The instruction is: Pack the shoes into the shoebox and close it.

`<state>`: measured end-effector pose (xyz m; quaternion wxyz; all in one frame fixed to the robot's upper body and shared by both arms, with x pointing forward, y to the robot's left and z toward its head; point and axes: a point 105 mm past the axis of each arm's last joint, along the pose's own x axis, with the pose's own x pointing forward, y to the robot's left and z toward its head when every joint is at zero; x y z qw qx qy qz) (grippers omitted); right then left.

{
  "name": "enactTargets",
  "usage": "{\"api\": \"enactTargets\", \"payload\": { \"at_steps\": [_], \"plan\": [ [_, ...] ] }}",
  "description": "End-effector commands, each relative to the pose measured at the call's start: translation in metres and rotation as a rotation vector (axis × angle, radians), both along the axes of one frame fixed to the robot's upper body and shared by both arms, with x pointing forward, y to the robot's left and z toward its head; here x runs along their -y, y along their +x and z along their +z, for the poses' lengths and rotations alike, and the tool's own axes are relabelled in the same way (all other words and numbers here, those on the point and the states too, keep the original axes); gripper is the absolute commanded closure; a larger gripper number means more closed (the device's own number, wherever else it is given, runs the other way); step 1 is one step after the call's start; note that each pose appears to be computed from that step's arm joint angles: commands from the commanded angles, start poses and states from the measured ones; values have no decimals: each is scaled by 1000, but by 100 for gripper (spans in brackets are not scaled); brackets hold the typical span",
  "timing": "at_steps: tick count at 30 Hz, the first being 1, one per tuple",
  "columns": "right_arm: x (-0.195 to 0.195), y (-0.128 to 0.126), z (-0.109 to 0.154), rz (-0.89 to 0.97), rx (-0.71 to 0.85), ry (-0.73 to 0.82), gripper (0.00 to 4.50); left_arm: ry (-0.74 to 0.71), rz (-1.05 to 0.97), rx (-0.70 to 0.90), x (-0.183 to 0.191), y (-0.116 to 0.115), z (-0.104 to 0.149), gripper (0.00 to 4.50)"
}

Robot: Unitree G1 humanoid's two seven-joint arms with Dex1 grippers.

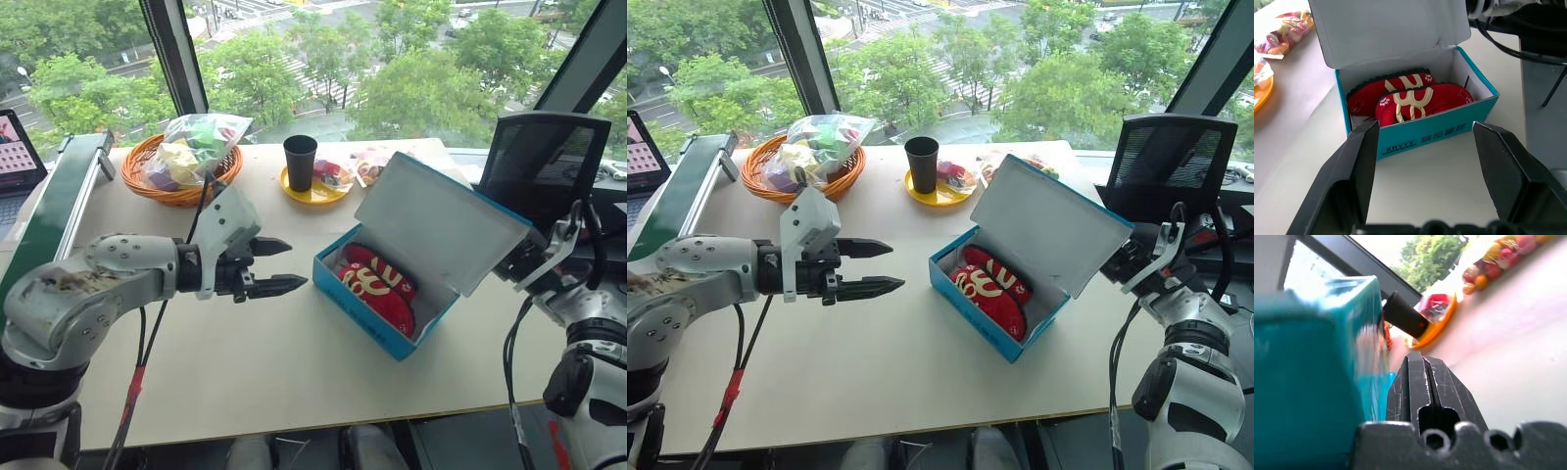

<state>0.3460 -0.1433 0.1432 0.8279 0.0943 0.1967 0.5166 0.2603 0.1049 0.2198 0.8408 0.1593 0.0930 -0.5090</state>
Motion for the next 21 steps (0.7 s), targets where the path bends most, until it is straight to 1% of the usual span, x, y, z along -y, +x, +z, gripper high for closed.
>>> {"api": "enactTargets", "payload": {
  "at_steps": [1, 3, 6, 9, 11, 12, 13, 14, 15, 17, 21],
  "plan": [
    [-10, 4, -19, 84, 68, -209, 448, -6, 5, 56, 2, -5, 12, 128],
    [-7, -3, -45, 149, 62, -348, 448, -9, 18, 59, 1, -6, 12, 128],
    [1, -8, -75, 195, 40, -481, 448, -13, 38, 60, 0, -7, 12, 128],
    [4, -8, -85, 201, 49, -523, 448, -14, 49, 60, -1, -8, 11, 128],
    [-6, -8, -70, 210, 75, -424, 448, -11, 65, 58, -3, -9, 9, 128],
    [-11, -4, -48, 201, 134, -360, 448, -9, 76, 53, -4, -9, 6, 128],
    [-14, -2, -32, 194, 176, -320, 448, -8, 84, 49, -6, -10, 4, 128],
    [-15, 1, -20, 182, 213, -309, 448, -10, 89, 45, -6, -10, 3, 128],
    [-15, 2, -14, 175, 233, -306, 448, -13, 92, 42, -7, -10, 2, 128],
    [-13, -1, 3, 188, 270, -308, 448, -18, 103, 30, -8, -8, -3, 128],
    [-7, -7, 33, 194, 296, -277, 347, -42, 116, 11, -9, -7, -8, 128]
  ]
}}
